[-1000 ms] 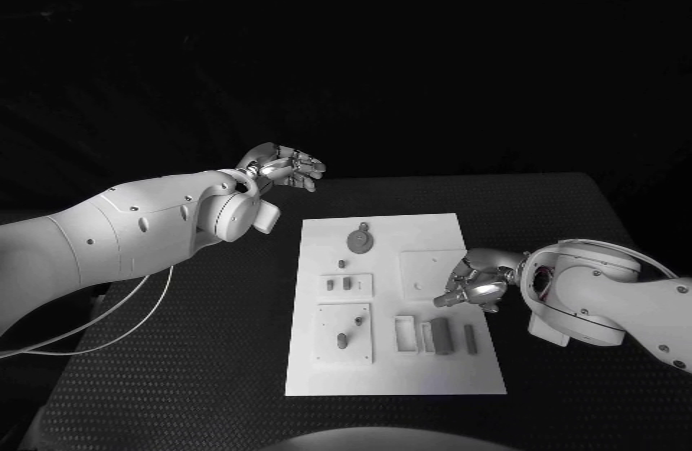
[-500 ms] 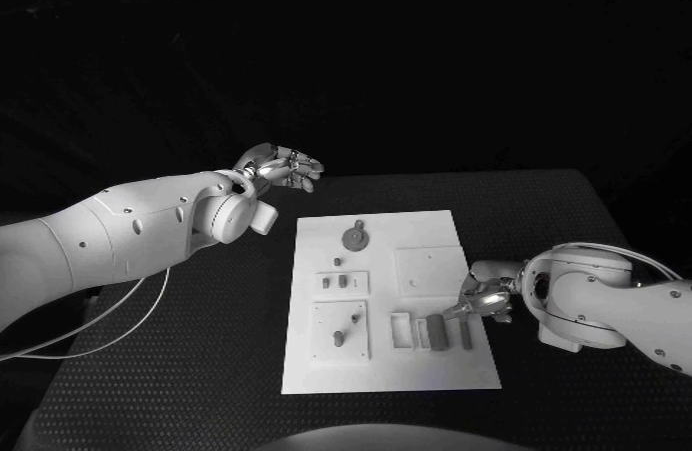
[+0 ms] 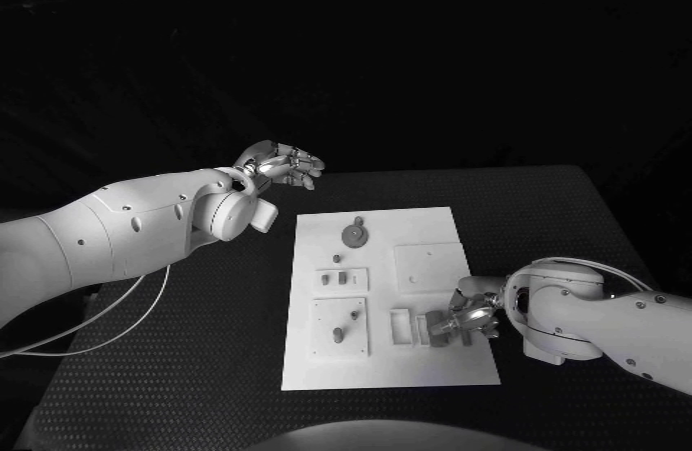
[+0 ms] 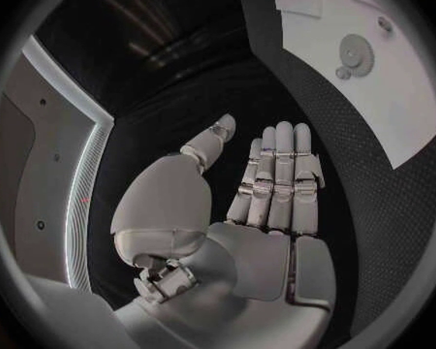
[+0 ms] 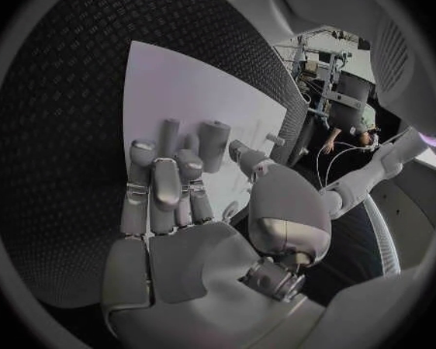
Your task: Assemble the parts on the task board
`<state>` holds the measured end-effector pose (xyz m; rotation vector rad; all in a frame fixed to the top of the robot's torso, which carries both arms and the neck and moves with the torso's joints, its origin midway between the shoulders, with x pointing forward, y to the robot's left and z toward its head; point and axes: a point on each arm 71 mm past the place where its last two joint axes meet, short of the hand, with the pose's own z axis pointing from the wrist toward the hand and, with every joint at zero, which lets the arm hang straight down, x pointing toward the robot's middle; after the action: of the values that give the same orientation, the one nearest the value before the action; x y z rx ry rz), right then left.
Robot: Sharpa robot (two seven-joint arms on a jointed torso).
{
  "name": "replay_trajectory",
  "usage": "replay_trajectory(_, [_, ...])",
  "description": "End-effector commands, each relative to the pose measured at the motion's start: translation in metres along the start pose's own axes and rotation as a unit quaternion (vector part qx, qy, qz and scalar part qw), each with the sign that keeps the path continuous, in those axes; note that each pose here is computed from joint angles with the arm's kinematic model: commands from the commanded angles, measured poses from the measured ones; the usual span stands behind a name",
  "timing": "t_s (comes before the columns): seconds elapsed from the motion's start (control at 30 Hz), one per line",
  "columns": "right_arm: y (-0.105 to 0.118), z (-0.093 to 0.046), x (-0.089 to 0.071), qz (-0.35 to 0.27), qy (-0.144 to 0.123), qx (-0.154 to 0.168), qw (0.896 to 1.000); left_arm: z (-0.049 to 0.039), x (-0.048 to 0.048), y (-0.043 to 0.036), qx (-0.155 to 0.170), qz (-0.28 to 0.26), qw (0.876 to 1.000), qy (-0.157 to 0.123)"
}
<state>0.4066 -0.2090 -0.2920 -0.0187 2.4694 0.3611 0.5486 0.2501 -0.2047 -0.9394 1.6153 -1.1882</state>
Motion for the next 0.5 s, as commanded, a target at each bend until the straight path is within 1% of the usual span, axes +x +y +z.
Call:
replay_trajectory(0.03, [0.002,0.002,0.001,0.005,-0.005,-0.001,1.0,0.0,0.0022,-0.0015,0.005,-0.005,1.0,0.007])
replay_trajectory(0.23, [0.006,0.007,0.003,0.005,-0.004,-0.002,1.0,-0.0001,0.002,-0.0015,0.005,-0.005,1.0,0.007])
replay_trajectory(0.5, [0.004,0.014,0.003,0.011,-0.011,0.005,1.0,-0.0004,0.0016,-0.0013,0.004,-0.005,1.0,0.007])
